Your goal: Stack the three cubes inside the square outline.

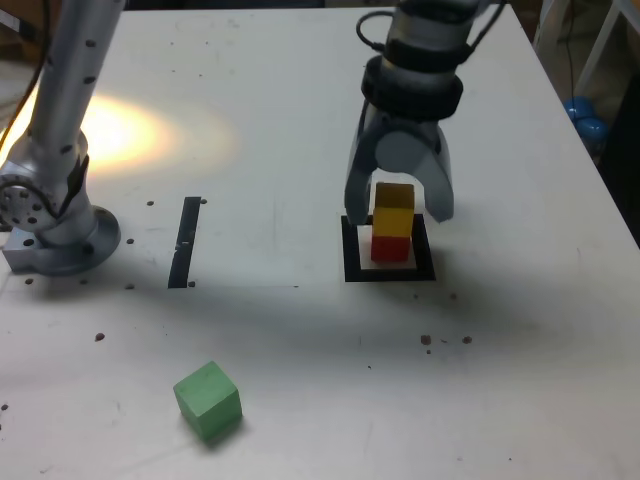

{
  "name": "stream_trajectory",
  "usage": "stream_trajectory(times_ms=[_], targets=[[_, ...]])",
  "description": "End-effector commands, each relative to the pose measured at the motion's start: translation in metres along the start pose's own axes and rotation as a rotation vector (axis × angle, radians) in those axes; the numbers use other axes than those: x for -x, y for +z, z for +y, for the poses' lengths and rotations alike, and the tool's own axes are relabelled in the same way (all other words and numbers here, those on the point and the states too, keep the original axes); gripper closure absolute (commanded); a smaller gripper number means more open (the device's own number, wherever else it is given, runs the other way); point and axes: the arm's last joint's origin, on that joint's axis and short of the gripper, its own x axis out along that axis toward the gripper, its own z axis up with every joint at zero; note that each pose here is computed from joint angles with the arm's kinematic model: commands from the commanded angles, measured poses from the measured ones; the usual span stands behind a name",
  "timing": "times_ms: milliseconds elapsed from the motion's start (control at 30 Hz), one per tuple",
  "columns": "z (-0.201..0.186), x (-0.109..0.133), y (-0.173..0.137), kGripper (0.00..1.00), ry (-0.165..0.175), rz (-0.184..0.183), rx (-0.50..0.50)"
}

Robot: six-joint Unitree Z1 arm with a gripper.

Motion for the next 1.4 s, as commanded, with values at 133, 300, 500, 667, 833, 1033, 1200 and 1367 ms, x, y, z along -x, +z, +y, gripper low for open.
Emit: stream_trajectory(times_ms=[133, 300, 500, 667, 833, 1033, 1200, 1367], targets=[[-0.007, 0.022, -0.039, 0.01, 0.038, -0.031, -0.021], [-0.030, 0.026, -0.073, 0.01, 0.077, -0.009, -0.106], [-0.065, 0.023, -0.114, 0.01, 0.130, 0.020, -0.237], [-0.086, 0.022, -0.154, 0.01, 0.156, 0.027, -0.335], [-0.107, 0.015, -0.177, 0.01, 0.151, 0.041, -0.438], [-0.138, 0.003, -0.175, 0.01, 0.150, 0.054, -0.547], [-0.160, -0.009, -0.175, 0.01, 0.144, 0.060, -0.610], [-0.179, -0.023, -0.176, 0.01, 0.137, 0.075, -0.654]])
